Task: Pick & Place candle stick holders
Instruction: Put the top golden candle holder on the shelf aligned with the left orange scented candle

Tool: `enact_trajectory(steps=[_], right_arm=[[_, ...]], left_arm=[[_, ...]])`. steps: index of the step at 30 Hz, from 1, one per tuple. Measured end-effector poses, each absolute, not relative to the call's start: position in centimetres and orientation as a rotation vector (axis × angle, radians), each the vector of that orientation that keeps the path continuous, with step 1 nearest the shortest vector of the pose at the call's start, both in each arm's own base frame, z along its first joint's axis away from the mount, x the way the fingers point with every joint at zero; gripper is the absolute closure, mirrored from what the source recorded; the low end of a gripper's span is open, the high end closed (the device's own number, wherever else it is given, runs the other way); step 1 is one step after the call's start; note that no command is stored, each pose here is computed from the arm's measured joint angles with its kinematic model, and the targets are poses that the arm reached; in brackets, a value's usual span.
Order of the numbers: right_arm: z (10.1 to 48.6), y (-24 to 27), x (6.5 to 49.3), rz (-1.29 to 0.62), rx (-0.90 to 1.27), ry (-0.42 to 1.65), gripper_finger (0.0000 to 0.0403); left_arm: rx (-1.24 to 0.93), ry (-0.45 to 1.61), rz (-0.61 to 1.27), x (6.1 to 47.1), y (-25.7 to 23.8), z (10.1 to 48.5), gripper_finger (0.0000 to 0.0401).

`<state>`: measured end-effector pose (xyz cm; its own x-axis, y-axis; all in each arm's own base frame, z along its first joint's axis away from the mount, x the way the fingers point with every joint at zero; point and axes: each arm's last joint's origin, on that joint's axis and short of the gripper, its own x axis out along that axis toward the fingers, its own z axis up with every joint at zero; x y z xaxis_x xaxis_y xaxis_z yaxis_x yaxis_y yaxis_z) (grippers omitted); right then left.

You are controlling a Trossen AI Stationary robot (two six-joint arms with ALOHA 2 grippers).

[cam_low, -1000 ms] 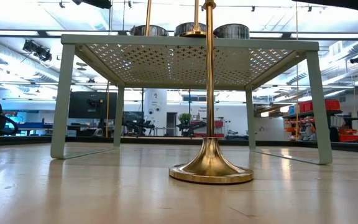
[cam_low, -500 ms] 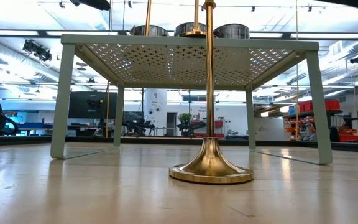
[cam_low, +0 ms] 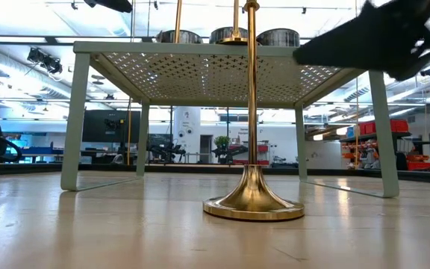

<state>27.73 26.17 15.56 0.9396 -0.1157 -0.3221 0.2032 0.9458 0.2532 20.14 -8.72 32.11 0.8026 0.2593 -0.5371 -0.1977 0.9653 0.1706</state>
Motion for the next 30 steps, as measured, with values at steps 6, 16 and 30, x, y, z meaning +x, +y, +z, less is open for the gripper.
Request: enact_trajectory(steps=[6, 16, 30], right_arm=[[15.4, 24.5, 29.3, -0.181, 0.290, 0.338, 0.0003], [15.4, 22.8, 30.6, -0.214, 0.306, 0.340, 0.0006], [15.9, 21.9, 31.8, -0.180, 0.370, 0.322, 0.0134]], left_arm=[[0.109, 0.591, 0.245, 20.1, -8.7, 32.1, 0.0231], [0.109, 0.591, 0.245, 20.1, -8.7, 32.1, 0.0231], [0.109, 0.591, 0.245, 20.1, -8.7, 32.1, 0.0231]])
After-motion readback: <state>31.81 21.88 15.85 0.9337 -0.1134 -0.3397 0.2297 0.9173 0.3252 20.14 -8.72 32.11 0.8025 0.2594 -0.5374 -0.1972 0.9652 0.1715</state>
